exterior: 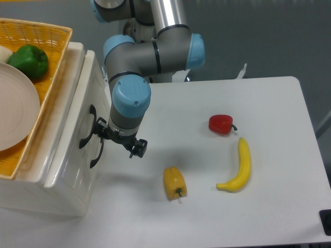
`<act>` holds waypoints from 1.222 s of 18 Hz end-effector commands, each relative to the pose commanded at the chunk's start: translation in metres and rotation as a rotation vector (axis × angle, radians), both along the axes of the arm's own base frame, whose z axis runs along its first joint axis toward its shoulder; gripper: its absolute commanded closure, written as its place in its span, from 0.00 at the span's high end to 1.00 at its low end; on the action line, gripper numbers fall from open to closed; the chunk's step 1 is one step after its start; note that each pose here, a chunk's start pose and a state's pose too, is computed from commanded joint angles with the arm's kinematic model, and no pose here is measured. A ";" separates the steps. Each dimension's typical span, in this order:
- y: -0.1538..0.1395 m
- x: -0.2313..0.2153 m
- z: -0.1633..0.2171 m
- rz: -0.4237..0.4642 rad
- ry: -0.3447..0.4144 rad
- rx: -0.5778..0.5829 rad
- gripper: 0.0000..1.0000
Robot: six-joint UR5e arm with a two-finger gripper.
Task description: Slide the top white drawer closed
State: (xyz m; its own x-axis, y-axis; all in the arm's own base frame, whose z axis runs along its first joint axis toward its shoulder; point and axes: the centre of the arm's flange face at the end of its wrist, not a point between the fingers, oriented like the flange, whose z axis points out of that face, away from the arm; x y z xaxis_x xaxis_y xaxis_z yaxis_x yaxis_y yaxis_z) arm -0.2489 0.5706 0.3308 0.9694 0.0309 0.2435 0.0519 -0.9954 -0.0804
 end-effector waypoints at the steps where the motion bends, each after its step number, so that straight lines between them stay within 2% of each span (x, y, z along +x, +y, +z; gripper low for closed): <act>1: -0.001 -0.002 0.001 0.001 0.003 0.002 1.00; 4: -0.010 -0.029 0.009 0.040 0.016 0.015 1.00; 7: -0.022 -0.053 0.011 0.016 0.027 0.034 1.00; 11: -0.038 -0.082 0.017 0.043 0.058 0.031 1.00; 16: -0.061 -0.111 0.016 -0.184 0.195 -0.060 1.00; 22: -0.098 -0.159 0.018 -0.267 0.221 -0.068 1.00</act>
